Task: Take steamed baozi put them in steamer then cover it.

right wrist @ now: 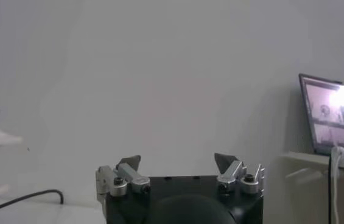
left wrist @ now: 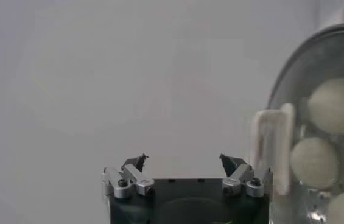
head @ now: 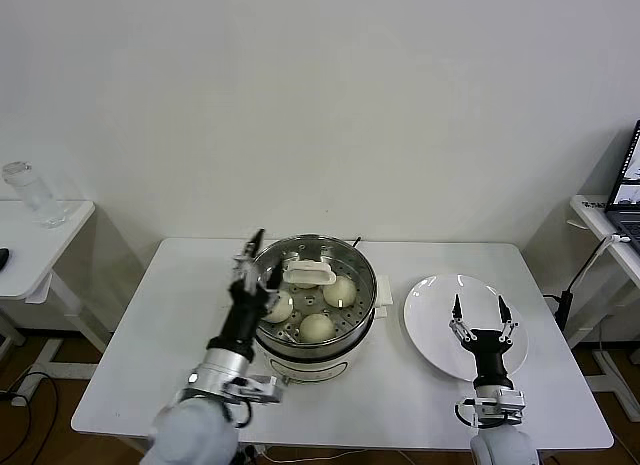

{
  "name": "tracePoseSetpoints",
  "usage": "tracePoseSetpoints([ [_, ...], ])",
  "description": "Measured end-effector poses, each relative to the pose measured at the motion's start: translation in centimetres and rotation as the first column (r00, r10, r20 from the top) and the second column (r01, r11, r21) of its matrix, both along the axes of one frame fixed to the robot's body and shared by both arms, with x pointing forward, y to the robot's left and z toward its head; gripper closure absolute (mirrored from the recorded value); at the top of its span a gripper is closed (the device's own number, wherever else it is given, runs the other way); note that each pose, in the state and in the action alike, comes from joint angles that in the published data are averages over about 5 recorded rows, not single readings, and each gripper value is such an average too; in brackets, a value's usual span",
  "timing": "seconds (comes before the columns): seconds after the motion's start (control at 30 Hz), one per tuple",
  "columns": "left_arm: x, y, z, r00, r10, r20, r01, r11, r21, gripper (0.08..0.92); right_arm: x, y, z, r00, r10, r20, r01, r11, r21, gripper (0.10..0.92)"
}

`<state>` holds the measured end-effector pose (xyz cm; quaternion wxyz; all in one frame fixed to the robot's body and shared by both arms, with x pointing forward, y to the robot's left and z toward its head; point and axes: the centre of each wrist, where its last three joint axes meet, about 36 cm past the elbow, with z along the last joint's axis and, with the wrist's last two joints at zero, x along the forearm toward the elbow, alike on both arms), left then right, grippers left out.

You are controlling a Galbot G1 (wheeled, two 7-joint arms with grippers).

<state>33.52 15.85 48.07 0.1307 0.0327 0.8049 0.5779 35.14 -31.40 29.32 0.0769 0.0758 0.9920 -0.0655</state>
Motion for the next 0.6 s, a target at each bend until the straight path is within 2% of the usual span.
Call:
tracePoseSetpoints([
  [0.1,0.4,2.0,-0.5,0.9999,0.007,-0.016,-0.009,0.99,-0.144,0.177,-0.2,0.2,0.4,1.0,0.007,-0.017,-0.006,1.0,0.026,0.2],
  [0.2,1.0,4.3,-1.6,0.9991,0.005,-0.043,-0.017,0.957,-0.29,0.177,-0.4,0.4,0.7,0.999,0.013,-0.034,-0.011,0.998,0.055,0.2],
  [0.4,1.9,9.1,-4.9,0.9958,-0.011,-0.091,-0.039,0.846,-0.532,0.177,-0.8,1.1,1.2,0.997,0.023,-0.069,-0.015,0.994,0.112,0.2],
  [0.6,1.1,12.7,-8.0,0.9909,-0.032,-0.131,-0.066,0.733,-0.677,0.177,-1.4,1.5,1.5,0.995,0.034,-0.095,-0.019,0.989,0.145,0.2],
])
